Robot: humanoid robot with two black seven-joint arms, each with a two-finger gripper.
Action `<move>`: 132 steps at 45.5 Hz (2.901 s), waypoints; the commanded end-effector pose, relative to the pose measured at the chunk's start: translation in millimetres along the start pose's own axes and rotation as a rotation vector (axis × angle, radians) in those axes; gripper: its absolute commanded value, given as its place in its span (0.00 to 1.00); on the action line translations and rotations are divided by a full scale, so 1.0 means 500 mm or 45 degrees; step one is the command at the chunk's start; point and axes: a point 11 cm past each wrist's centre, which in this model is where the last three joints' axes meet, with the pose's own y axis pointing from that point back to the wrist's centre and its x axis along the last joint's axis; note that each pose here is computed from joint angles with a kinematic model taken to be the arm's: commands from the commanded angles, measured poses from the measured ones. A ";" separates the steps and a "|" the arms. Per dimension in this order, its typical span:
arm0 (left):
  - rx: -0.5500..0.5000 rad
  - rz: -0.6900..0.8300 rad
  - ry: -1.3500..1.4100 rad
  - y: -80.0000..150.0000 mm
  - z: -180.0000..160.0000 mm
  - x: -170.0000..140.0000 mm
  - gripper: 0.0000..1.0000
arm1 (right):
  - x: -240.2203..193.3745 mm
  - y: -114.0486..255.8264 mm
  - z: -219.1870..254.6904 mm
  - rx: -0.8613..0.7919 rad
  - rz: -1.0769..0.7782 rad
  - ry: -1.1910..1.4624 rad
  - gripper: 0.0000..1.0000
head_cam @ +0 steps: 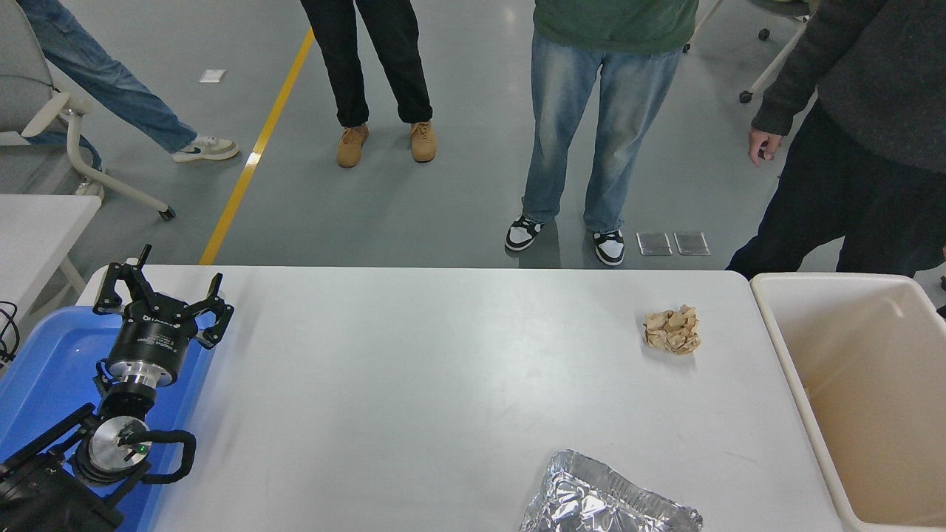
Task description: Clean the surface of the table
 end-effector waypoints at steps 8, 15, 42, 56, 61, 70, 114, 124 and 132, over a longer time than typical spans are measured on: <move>0.000 0.000 0.000 0.000 0.000 0.000 0.99 | 0.036 0.018 -0.091 0.226 -0.048 -0.477 0.99; 0.000 0.000 0.000 0.000 0.000 0.000 0.99 | 0.044 0.028 -0.143 0.352 -0.214 -0.658 0.99; -0.001 -0.002 0.000 -0.001 0.000 -0.001 0.99 | -0.007 0.074 -0.267 0.671 -0.511 -1.225 0.99; -0.001 -0.002 -0.001 -0.001 0.002 -0.001 0.99 | -0.122 0.109 -0.284 0.789 -0.578 -1.500 0.99; 0.000 0.000 0.000 0.000 0.000 0.000 0.99 | -0.163 0.110 -0.274 0.809 -0.528 -1.634 0.99; -0.001 -0.002 -0.001 -0.001 0.002 -0.001 0.99 | -0.251 0.118 -0.273 0.743 -0.574 -1.722 0.99; -0.001 -0.002 0.000 -0.001 0.000 -0.001 0.99 | -0.290 0.082 -0.272 0.531 -0.320 -1.663 0.99; -0.001 -0.002 -0.001 -0.001 0.002 -0.001 0.99 | -0.268 0.079 -0.276 0.557 -0.312 -1.654 0.99; -0.001 -0.002 0.000 -0.001 0.000 -0.001 0.99 | -0.267 0.083 -0.284 0.562 -0.338 -1.645 0.99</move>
